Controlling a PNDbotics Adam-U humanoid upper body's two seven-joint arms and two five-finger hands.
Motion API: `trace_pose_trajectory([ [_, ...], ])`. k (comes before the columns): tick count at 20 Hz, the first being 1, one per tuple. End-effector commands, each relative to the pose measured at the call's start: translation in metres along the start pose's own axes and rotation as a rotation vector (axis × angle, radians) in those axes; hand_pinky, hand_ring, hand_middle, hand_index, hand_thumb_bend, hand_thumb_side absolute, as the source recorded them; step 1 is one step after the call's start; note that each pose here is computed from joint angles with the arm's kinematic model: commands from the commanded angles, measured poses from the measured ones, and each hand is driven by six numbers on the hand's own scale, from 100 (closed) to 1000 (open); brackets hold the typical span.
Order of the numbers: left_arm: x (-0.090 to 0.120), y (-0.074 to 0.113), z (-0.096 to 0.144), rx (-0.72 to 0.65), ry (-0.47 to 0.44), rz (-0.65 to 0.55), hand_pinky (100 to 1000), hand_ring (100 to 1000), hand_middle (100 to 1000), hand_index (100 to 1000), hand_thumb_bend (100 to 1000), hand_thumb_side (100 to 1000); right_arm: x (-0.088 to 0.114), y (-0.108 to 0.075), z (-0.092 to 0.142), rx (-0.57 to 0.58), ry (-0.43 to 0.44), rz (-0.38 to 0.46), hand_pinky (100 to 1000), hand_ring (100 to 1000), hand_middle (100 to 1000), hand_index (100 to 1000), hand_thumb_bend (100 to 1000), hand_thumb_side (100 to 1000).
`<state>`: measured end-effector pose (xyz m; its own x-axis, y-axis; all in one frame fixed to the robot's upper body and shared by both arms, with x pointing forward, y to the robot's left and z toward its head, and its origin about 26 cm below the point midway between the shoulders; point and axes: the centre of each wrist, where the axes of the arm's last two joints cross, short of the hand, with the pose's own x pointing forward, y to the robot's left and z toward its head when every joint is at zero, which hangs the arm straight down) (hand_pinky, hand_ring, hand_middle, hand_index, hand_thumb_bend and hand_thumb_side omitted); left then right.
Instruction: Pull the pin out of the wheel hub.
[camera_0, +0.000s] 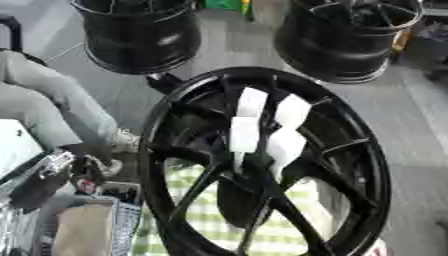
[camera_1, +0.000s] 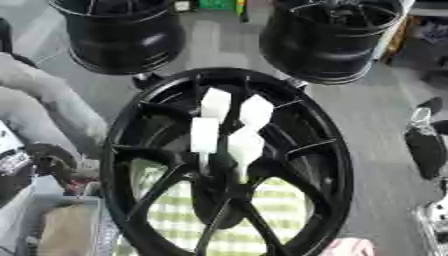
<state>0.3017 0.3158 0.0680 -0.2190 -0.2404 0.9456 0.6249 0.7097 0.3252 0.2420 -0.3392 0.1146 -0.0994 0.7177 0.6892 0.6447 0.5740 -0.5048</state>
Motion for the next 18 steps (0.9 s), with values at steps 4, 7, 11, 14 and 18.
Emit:
trace_pose_trajectory([
  [4, 0.007, 0.006, 0.002, 0.000, -0.003, -0.035, 584, 461, 595, 703, 100, 897, 0.014, -0.039, -0.038, 0.274, -0.246, 0.240, 609, 458, 798, 925, 167, 332],
  [7, 0.007, 0.006, 0.002, -0.001, 0.000, -0.038, 584, 461, 595, 703, 100, 897, 0.025, -0.050, -0.056, 0.423, -0.333, 0.332, 632, 459, 810, 937, 189, 342],
  [11, 0.007, 0.006, 0.002, -0.005, 0.003, -0.040, 584, 461, 596, 703, 100, 899, 0.046, -0.057, -0.076, 0.626, -0.437, 0.416, 660, 466, 823, 950, 219, 348],
  [14, 0.007, 0.005, 0.001, -0.011, 0.006, -0.040, 584, 461, 596, 703, 100, 899, 0.065, -0.056, -0.088, 0.765, -0.504, 0.449, 673, 468, 828, 956, 237, 343],
  [18, 0.007, 0.004, 0.000, -0.018, 0.007, -0.042, 584, 461, 596, 703, 100, 900, 0.086, -0.050, -0.096, 0.921, -0.579, 0.476, 687, 469, 837, 964, 259, 332],
])
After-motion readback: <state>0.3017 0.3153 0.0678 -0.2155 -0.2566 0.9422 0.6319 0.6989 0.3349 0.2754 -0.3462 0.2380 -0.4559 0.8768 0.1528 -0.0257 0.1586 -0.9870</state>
